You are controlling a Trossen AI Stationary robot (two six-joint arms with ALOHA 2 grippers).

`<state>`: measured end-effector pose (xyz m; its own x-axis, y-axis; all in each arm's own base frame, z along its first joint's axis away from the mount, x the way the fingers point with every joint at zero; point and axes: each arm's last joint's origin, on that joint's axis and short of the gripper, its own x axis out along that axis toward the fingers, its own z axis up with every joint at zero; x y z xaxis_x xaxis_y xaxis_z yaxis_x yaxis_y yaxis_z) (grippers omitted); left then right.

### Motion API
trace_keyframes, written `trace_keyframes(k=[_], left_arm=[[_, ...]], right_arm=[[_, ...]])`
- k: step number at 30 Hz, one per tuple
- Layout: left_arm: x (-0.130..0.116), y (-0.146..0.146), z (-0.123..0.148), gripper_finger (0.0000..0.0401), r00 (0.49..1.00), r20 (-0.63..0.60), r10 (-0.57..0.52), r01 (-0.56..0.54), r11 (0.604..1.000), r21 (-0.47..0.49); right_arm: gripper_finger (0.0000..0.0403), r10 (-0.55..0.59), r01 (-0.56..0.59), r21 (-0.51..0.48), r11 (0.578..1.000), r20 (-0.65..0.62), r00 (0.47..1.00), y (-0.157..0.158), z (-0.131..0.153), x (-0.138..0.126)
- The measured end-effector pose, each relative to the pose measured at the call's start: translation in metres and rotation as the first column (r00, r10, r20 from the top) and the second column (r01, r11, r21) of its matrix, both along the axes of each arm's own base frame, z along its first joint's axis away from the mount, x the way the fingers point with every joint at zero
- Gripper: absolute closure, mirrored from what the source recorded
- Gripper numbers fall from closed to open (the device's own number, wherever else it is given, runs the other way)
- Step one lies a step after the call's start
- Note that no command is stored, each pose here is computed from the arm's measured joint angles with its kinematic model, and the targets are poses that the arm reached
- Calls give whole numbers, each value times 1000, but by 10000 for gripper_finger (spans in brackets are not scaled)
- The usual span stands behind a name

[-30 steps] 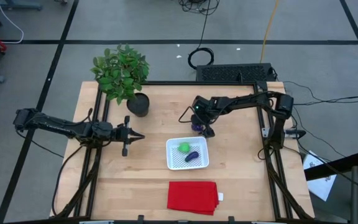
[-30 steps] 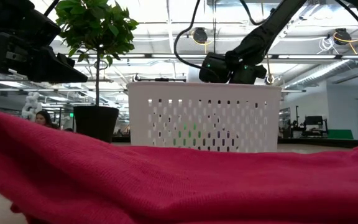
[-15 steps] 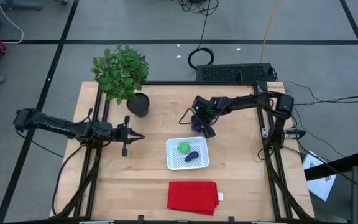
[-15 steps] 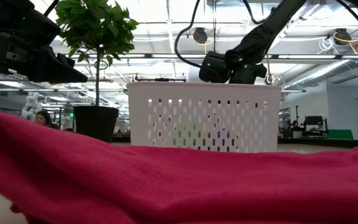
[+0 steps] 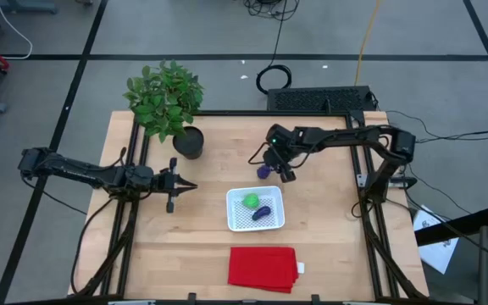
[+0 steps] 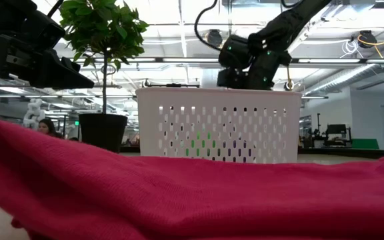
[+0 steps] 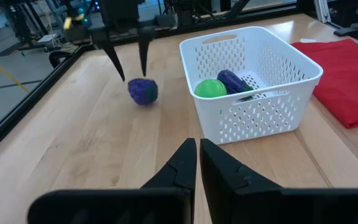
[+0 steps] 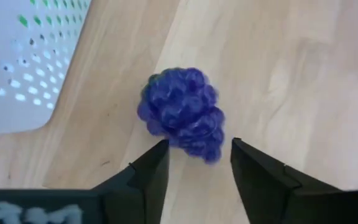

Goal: Pick and placing Produce into tupperware
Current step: Put the violet grape into the white bin

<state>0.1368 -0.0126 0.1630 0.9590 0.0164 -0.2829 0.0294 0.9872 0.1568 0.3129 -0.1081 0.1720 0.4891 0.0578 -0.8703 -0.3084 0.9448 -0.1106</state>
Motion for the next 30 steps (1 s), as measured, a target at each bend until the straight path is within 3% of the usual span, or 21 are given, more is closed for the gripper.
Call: trace_keyframes(k=[8, 13, 17, 24, 30], left_arm=[[0, 0, 0, 375, 1000, 0, 4, -4, 1000, -14], [0, 0, 0, 375, 1000, 0, 6, -6, 999, -34], [0, 0, 0, 375, 1000, 0, 12, -12, 998, -54], [0, 0, 0, 375, 1000, 0, 13, -13, 998, -58], [-1, 0, -2, 375, 1000, -24, 17, -19, 998, -67]], right_arm=[[300, 12, -11, -11, 1000, 21, 1000, 2, 15, -6], [291, 58, -57, -30, 998, 26, 998, 2, 15, -6], [241, 81, -80, -41, 996, 34, 996, 3, 15, -5], [105, 186, -183, -69, 981, 40, 982, 5, 14, -4], [45, 81, -71, -124, 990, 79, 994, 0, 14, 3]])
